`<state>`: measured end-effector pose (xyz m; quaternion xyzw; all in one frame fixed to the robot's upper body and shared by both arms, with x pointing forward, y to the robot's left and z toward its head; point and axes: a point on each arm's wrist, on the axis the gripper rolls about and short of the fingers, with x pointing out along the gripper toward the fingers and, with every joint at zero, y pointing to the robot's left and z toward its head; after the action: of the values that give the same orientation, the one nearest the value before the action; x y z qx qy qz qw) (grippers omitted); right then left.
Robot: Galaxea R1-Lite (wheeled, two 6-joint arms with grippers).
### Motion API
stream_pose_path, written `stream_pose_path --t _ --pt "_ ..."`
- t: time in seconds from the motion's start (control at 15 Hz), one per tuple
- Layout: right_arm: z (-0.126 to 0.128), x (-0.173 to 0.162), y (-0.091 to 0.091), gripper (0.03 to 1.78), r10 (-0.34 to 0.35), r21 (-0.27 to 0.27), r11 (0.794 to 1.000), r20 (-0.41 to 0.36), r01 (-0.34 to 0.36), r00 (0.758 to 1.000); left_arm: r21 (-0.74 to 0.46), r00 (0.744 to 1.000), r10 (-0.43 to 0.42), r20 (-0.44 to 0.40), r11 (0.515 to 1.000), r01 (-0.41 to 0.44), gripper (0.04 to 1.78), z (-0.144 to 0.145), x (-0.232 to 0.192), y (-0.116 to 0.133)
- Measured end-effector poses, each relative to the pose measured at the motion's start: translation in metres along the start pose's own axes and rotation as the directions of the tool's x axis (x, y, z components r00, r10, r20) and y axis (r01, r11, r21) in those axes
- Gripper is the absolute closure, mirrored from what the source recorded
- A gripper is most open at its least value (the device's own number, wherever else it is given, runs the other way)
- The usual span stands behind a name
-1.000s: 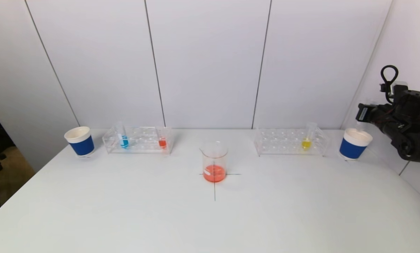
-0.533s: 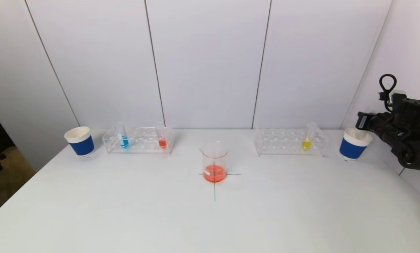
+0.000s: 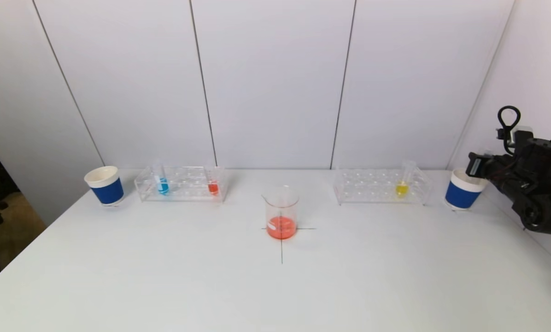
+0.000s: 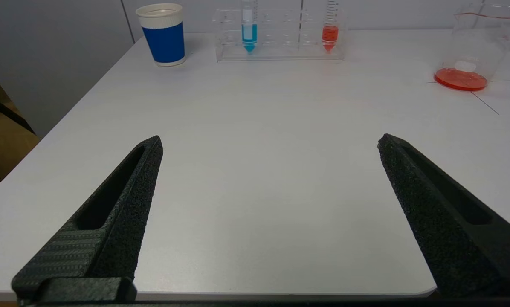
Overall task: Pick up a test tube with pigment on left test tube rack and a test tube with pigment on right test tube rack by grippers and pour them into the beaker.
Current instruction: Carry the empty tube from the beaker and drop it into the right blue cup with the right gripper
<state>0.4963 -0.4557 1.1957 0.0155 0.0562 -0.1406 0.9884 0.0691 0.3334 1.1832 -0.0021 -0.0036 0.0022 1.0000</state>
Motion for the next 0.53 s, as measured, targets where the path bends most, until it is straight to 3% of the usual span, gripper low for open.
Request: stream_pose_path --t 0.53 --pt "-0.0051 -0.0024 -0.0007 1.31 -0.001 0.007 1.000 -0.020 0.001 1.000 0.000 1.000 0.000 0.000 1.000 0.000 0.06 0.0000 0.0000 0.0000"
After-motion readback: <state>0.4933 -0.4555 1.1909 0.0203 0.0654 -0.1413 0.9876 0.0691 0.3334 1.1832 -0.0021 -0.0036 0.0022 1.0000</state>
